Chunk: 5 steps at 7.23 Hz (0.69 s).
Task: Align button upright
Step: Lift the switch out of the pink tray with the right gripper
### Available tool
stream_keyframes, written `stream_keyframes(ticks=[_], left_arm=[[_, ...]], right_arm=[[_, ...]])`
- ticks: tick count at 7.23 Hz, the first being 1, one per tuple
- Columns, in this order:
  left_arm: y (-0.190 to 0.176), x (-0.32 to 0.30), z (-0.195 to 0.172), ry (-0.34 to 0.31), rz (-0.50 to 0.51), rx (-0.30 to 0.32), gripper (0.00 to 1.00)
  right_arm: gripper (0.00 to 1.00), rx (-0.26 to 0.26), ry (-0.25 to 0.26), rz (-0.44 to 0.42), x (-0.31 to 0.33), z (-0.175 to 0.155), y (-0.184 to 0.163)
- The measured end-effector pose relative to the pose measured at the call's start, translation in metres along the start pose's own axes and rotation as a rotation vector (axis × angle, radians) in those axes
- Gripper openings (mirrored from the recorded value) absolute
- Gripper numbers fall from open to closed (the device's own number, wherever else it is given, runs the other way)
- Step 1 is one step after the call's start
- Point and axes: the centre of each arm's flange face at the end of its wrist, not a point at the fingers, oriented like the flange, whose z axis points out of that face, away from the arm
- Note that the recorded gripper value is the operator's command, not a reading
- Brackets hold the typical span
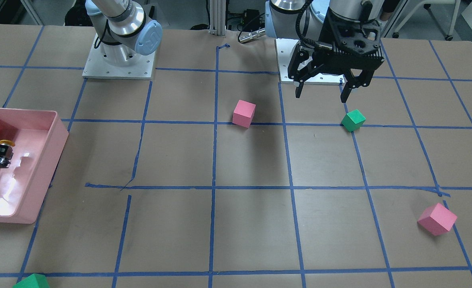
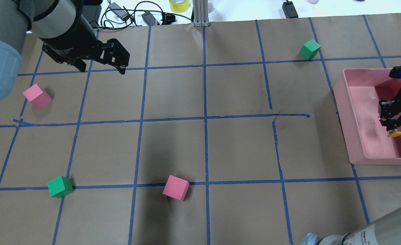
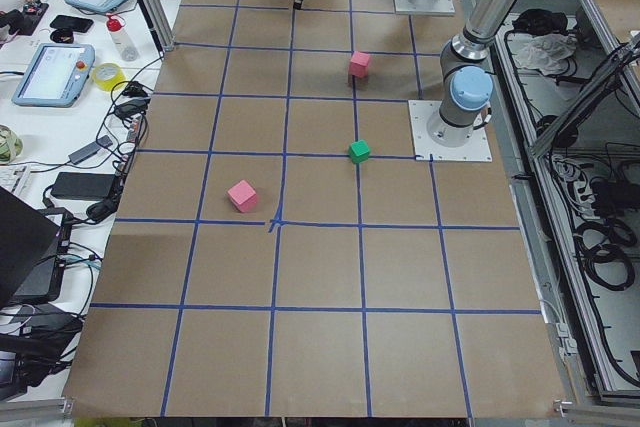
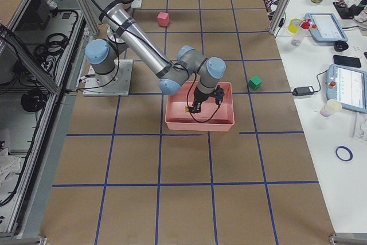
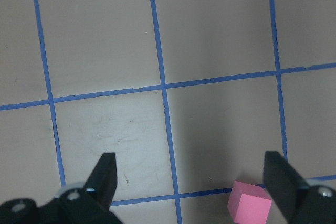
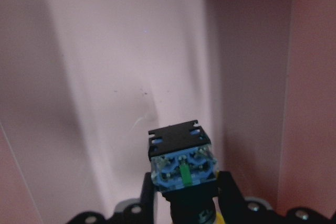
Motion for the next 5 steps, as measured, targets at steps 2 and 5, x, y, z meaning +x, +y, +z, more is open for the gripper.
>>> stream_keyframes(ticks=[2, 5], left_arm=[[0.004, 0.000, 0.004, -0.001, 0.000, -0.007, 1.00], [0.005, 0.000, 0.004, -0.001, 0.000, -0.008, 1.00]], right_arm=[[0.00, 0.007, 0.001, -0.006, -0.003, -0.023, 0.006], [0.00, 0.000, 0.002, -0.041, -0.010, -0.077, -0.003]])
